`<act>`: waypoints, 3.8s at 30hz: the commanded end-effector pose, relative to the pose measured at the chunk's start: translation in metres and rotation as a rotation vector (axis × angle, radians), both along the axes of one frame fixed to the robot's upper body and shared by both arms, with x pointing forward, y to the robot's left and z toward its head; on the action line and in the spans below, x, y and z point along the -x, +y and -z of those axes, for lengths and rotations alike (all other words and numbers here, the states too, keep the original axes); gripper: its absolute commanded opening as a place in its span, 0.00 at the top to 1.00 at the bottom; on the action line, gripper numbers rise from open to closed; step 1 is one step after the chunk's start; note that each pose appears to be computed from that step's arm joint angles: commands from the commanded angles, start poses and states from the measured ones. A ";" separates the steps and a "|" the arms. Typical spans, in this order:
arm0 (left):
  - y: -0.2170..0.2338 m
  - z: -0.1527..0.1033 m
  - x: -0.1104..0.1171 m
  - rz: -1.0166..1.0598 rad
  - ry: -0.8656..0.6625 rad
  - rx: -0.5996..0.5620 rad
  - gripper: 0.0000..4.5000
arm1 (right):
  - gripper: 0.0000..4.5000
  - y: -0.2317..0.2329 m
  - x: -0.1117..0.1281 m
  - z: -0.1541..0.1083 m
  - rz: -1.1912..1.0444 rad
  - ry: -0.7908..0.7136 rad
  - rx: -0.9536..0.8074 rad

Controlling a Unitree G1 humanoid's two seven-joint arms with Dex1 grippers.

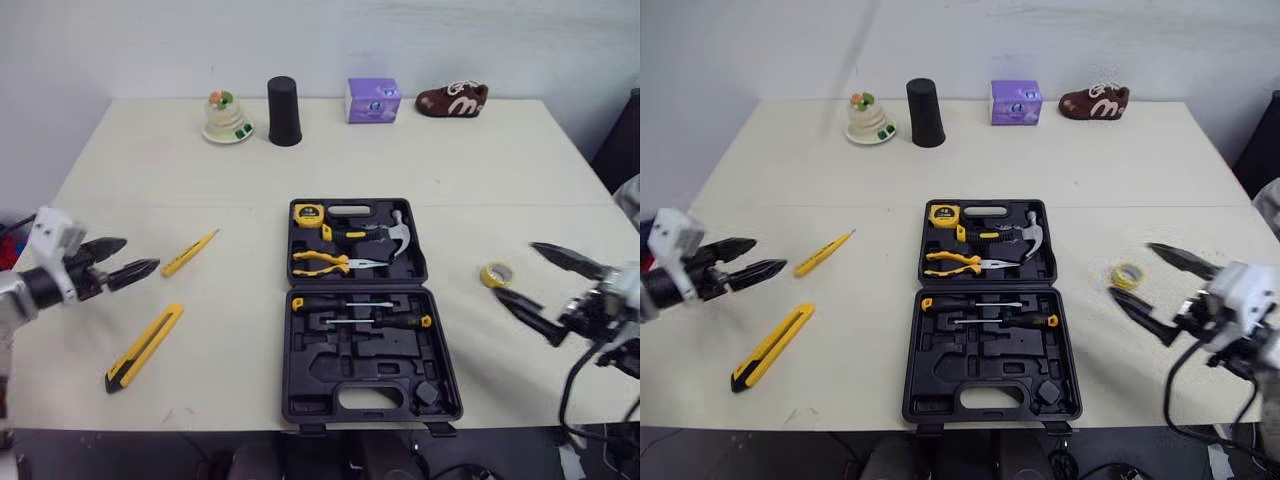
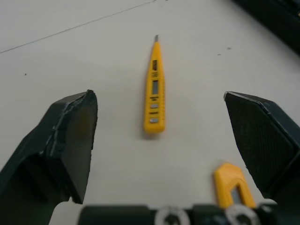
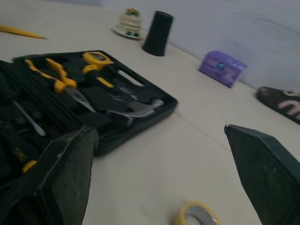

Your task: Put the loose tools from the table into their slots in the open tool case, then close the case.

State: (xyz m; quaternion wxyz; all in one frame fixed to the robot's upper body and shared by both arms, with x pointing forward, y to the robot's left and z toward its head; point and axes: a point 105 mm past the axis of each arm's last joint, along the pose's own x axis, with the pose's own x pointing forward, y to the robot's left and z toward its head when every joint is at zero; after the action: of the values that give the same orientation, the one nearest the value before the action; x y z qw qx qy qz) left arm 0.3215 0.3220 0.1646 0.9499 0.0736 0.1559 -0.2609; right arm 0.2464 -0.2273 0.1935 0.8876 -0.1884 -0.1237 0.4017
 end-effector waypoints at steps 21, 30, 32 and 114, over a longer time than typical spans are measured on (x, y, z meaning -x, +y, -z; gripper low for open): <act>-0.040 0.046 -0.051 0.151 0.147 -0.139 0.77 | 0.00 0.054 0.014 -0.015 -0.159 -0.078 0.006; -0.110 -0.030 -0.015 0.648 -0.273 -0.148 0.89 | 0.00 0.025 0.030 -0.012 -0.112 -0.055 0.111; -0.132 -0.029 0.004 0.783 -0.264 -0.197 0.89 | 0.00 0.018 0.037 -0.005 -0.124 0.008 0.148; -0.256 0.063 0.058 1.116 -0.118 -0.120 0.99 | 0.00 0.005 0.052 0.040 -0.089 0.173 0.168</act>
State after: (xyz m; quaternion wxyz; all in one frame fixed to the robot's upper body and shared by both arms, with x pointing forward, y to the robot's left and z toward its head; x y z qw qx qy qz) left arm 0.2649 0.0686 0.1064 0.6699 0.2133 0.0504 -0.7094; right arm 0.1964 -0.2251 0.1498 0.8608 -0.2134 -0.0069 0.4620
